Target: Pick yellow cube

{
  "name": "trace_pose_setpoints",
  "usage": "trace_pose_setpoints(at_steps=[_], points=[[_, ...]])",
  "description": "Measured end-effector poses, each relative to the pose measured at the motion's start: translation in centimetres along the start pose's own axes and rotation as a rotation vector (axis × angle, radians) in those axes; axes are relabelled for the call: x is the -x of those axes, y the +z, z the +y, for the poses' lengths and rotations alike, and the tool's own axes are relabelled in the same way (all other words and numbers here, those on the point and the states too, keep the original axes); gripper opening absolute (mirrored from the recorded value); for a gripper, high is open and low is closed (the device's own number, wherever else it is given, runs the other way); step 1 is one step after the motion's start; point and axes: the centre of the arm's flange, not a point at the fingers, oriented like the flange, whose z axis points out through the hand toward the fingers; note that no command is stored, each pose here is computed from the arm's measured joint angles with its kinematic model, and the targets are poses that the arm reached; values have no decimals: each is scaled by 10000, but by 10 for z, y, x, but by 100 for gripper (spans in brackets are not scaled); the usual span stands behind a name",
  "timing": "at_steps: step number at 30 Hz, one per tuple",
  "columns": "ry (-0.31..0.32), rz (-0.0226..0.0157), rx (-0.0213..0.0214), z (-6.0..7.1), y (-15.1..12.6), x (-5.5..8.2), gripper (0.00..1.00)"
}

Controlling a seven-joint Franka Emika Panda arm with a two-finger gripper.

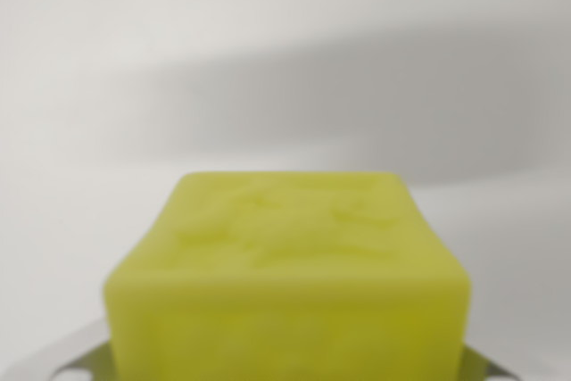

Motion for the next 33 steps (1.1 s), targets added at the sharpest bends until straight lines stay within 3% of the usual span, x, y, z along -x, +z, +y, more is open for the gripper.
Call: trace_pose_setpoints(at_steps=[33], points=[[-4, -2, 6, 0, -55, 0, 0]])
